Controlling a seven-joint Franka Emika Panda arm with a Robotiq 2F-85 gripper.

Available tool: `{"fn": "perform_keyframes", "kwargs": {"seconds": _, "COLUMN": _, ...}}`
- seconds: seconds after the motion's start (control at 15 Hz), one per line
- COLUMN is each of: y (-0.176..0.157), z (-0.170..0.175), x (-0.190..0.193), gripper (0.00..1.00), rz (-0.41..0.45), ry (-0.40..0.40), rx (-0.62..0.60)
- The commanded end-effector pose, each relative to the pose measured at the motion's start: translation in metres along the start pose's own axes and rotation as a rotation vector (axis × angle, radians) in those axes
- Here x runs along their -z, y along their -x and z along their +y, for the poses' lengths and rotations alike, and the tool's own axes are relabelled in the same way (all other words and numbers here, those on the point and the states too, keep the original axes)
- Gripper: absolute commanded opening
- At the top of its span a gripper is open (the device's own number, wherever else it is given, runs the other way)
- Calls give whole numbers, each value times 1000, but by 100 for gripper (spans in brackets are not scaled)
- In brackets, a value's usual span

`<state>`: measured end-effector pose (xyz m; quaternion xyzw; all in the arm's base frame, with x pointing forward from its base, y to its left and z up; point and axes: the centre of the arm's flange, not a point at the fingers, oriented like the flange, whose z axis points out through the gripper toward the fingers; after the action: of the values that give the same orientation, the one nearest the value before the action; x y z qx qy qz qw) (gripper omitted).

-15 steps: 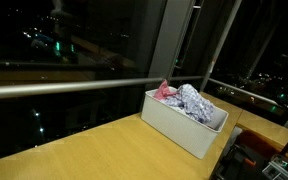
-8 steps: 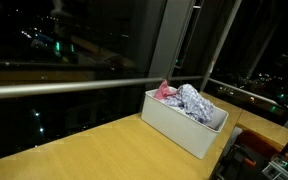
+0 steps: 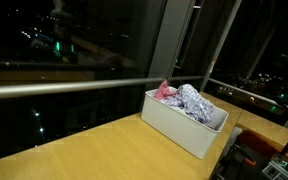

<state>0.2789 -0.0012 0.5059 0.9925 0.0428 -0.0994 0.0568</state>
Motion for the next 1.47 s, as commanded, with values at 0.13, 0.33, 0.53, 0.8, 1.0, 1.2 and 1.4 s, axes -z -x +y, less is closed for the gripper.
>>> {"fn": "perform_keyframes", "kwargs": {"seconds": 0.13, "y": -77, "z": -39, "x": 37, "gripper": 100, "rz": 170, "ry": 38, "rx": 62}}
{"fn": "perform_keyframes", "kwargs": {"seconds": 0.33, "y": -122, "z": -61, "x": 50, "gripper": 100, "rz": 276, "ry": 63, "rx": 77}}
{"fn": "perform_keyframes", "kwargs": {"seconds": 0.53, "y": -178, "z": -73, "x": 60, "gripper": 100, "rz": 352, "ry": 78, "rx": 71}}
{"fn": "perform_keyframes", "kwargs": {"seconds": 0.8, "y": -253, "z": -63, "x": 50, "gripper": 100, "rz": 394, "ry": 96, "rx": 37}}
{"fn": "perform_keyframes", "kwargs": {"seconds": 1.0, "y": -300, "z": -48, "x": 25, "gripper": 100, "rz": 384, "ry": 105, "rx": 7}}
{"fn": "perform_keyframes", "kwargs": {"seconds": 1.2, "y": -338, "z": -29, "x": -22, "gripper": 100, "rz": 350, "ry": 104, "rx": -20}}
{"fn": "perform_keyframes", "kwargs": {"seconds": 1.4, "y": -367, "z": -11, "x": -69, "gripper": 100, "rz": 318, "ry": 88, "rx": -42}}
